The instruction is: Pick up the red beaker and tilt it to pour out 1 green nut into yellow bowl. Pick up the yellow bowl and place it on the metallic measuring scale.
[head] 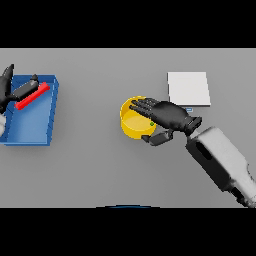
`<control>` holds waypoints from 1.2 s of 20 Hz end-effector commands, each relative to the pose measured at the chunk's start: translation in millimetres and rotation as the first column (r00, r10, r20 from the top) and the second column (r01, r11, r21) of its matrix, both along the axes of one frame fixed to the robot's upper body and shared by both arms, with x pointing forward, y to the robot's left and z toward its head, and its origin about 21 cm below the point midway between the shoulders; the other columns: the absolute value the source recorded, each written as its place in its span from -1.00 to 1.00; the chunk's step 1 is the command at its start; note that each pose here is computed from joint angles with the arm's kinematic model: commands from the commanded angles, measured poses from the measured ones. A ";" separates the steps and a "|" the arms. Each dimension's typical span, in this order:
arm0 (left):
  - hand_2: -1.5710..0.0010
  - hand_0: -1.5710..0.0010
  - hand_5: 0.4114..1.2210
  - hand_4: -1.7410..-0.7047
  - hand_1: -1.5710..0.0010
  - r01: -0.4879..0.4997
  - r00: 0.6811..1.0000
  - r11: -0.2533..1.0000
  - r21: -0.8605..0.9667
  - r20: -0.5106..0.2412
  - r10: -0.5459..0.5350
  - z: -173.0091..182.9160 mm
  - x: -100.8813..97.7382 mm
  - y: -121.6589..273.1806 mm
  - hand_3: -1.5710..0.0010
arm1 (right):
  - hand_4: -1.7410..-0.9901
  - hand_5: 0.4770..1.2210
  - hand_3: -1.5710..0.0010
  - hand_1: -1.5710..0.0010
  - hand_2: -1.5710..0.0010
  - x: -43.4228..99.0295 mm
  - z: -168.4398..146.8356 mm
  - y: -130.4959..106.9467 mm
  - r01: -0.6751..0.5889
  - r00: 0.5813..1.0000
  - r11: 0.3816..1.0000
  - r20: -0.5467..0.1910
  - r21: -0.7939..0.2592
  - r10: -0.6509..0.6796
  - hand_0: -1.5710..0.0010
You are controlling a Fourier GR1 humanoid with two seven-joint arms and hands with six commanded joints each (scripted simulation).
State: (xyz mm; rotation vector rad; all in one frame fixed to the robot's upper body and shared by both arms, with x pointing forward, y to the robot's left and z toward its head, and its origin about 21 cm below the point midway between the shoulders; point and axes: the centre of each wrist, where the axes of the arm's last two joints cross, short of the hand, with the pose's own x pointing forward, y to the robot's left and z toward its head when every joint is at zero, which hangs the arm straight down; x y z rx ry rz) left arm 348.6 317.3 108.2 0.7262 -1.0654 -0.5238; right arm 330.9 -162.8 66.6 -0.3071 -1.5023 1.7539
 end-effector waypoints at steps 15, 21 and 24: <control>1.00 1.00 -0.21 0.83 1.00 0.009 1.000 1.000 0.015 0.013 -0.009 2.0 1.4 5.5 1.00 | 0.16 -0.39 1.00 1.00 1.00 20.3 -17.9 21.8 -0.095 0.990 0.969 -0.126 -0.230 0.067 1.00; 1.00 1.00 -0.23 0.83 1.00 0.014 1.000 1.000 0.008 0.013 -0.014 3.8 3.3 1.3 1.00 | -0.06 0.14 0.68 0.70 0.70 17.2 -23.1 32.6 -0.105 0.990 0.956 -0.114 -0.273 0.077 0.67; 1.00 1.00 -0.22 0.82 1.00 0.008 1.000 1.000 0.005 0.014 -0.008 4.7 0.1 4.1 1.00 | -0.45 0.56 0.24 -0.08 -0.04 16.4 -19.8 29.8 -0.125 0.985 0.952 -0.146 -0.280 0.087 -0.13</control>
